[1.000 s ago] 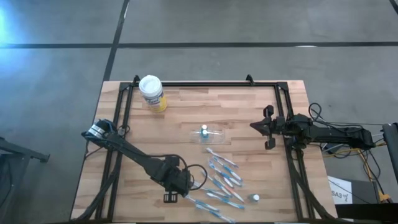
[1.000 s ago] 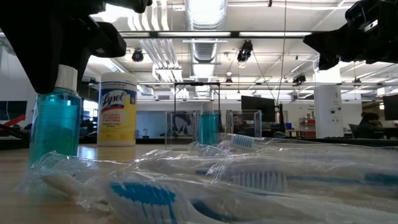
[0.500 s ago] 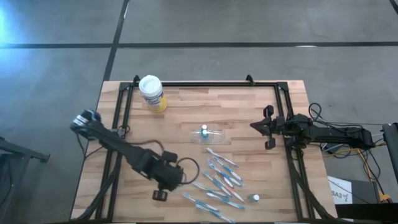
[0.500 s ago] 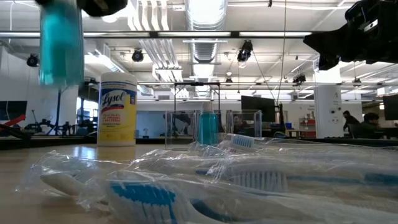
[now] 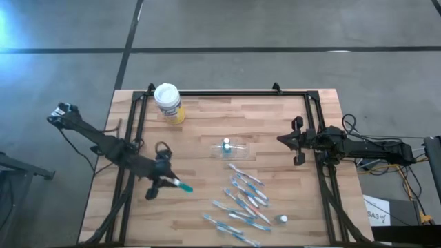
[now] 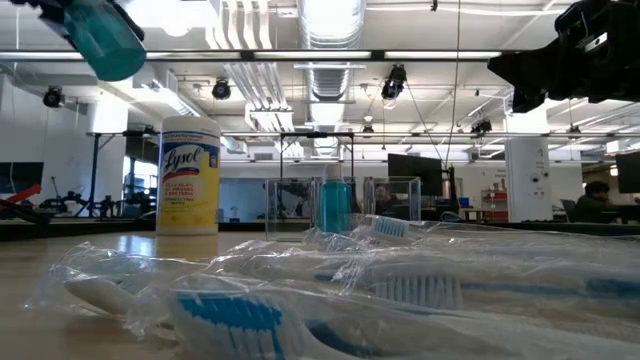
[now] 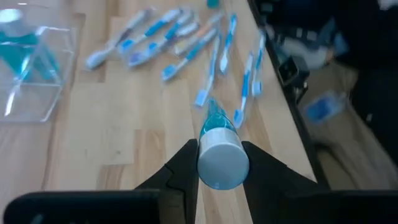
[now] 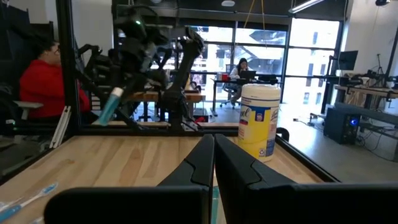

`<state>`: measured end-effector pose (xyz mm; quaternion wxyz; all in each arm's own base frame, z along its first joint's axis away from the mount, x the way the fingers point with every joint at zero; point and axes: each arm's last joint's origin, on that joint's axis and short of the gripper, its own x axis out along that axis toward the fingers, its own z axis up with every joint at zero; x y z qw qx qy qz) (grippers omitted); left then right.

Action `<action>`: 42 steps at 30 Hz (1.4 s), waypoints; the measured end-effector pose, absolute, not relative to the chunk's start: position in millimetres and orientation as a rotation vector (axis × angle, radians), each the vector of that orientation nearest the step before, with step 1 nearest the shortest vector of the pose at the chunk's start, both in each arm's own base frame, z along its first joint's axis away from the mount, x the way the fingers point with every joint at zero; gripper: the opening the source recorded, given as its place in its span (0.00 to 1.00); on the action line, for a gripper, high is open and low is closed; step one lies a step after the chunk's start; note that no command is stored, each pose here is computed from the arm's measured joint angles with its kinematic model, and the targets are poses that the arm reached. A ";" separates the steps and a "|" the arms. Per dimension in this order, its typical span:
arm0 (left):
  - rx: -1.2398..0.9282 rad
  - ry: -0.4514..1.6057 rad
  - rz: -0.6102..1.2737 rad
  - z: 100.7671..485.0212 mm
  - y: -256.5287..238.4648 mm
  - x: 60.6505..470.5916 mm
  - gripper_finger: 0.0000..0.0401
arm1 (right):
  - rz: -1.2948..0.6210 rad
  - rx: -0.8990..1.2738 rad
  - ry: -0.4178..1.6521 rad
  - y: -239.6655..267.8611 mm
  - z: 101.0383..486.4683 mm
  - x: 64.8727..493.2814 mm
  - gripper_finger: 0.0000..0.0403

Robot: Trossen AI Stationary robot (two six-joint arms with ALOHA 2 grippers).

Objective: Pick & Place toothbrushing station
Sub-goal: Put the blue mouthwash bottle into the middle compartment of the transparent organizer

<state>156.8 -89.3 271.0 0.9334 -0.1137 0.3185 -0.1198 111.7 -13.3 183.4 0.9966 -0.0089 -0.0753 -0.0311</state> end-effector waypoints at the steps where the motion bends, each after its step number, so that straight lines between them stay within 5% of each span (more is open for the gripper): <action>1: -0.255 0.628 -0.240 266.7 -85.3 150.4 0.24 | -0.062 -0.018 -0.151 -13.3 183.4 111.7 0.02; 17: -0.414 0.525 -0.177 230.4 -61.9 115.5 0.24 | -0.063 -0.016 -0.152 -13.3 183.5 111.7 0.02; 32: -0.299 0.487 0.034 354.2 -69.0 175.9 0.24 | -0.063 -0.016 -0.152 -13.3 183.6 111.7 0.02; 42: -0.183 0.783 0.251 389.5 -50.1 264.7 0.24 | -0.064 -0.019 -0.152 -13.3 183.6 111.7 0.02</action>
